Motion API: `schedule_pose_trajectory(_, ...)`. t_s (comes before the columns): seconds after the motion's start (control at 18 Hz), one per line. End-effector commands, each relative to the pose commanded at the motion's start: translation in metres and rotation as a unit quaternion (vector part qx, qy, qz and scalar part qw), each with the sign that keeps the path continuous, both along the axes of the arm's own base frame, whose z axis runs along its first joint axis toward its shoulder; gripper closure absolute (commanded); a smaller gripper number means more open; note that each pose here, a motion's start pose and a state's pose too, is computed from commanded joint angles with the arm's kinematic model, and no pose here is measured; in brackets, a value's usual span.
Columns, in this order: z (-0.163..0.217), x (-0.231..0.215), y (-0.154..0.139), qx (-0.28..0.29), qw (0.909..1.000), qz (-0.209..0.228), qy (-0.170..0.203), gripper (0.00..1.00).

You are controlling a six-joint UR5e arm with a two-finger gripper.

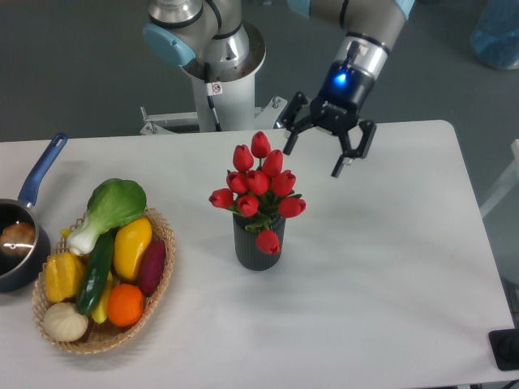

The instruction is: Insert the flowers into the vase

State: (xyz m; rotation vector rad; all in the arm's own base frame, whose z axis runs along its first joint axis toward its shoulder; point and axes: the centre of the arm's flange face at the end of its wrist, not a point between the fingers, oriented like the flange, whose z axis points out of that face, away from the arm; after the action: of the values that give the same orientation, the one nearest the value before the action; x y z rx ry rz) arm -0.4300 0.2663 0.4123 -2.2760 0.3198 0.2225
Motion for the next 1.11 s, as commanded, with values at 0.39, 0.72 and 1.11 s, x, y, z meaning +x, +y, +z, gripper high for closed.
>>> schedule_pose_trajectory(0.39, 0.032, -0.049, 0.003, -0.138, 0.9873, 0.022, 0.075, 0.00)
schedule_pose_trajectory(0.72, -0.007, -0.084, -0.006, -0.253, 0.9645, 0.043, 0.064, 0.00)
schedule_pose_trajectory(1.11, -0.044, -0.085, -0.006, -0.367, 0.9294, 0.029, 0.024, 0.00)
